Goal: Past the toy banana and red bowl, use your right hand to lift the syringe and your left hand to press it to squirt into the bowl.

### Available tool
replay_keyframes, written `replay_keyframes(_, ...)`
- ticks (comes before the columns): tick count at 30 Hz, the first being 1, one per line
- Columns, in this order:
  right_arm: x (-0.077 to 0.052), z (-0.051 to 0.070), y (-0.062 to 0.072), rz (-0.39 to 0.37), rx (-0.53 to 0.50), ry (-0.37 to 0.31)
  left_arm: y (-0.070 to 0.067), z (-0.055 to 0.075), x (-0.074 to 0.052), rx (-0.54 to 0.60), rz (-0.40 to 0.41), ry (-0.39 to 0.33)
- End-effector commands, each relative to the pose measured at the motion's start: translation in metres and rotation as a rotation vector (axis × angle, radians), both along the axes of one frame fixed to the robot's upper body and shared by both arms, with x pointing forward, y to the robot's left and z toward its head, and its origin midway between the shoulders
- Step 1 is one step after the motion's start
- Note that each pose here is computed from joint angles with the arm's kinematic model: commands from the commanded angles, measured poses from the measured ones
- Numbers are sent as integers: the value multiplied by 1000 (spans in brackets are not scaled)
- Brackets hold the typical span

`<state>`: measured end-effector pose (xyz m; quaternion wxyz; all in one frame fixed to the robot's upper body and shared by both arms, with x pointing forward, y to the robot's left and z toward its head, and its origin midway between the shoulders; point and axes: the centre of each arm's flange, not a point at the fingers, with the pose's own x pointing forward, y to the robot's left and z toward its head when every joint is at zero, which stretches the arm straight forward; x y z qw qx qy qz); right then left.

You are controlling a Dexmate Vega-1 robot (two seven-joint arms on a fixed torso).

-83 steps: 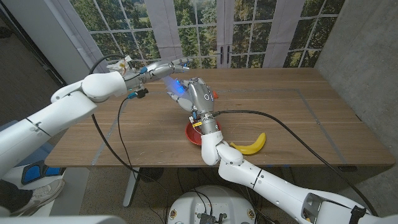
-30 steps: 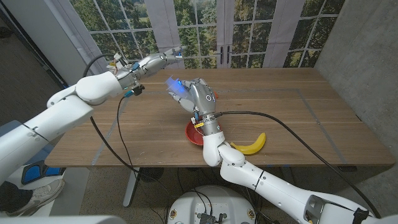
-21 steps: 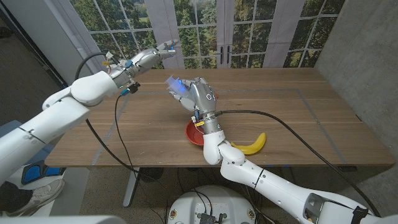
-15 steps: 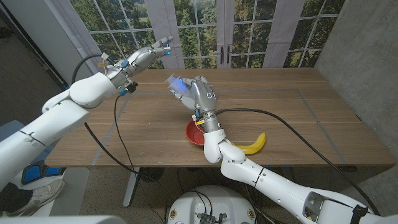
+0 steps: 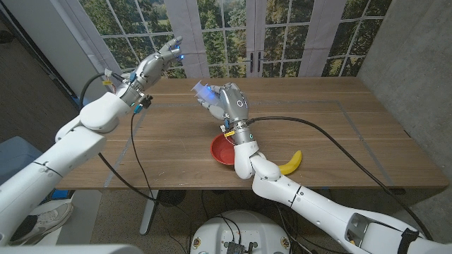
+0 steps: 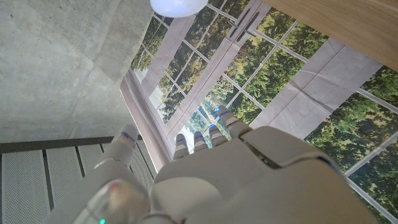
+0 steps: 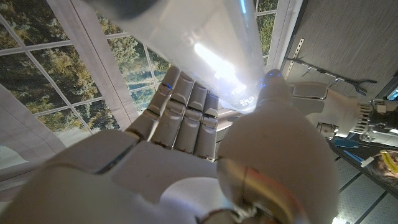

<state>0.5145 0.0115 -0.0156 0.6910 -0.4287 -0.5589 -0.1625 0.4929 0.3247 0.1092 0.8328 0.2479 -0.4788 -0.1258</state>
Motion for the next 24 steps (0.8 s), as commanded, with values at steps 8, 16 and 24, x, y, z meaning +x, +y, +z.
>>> replay_keyframes(8,17,18,-16,-115,0,44,22,-28,11,-235,-80,8)
replay_keyframes(16,27,23,-26,-175,9,47,27,-31,17,-267,-88,27)
replay_keyframes(24,34,27,-34,-210,5,34,30,-33,20,-294,-112,37)
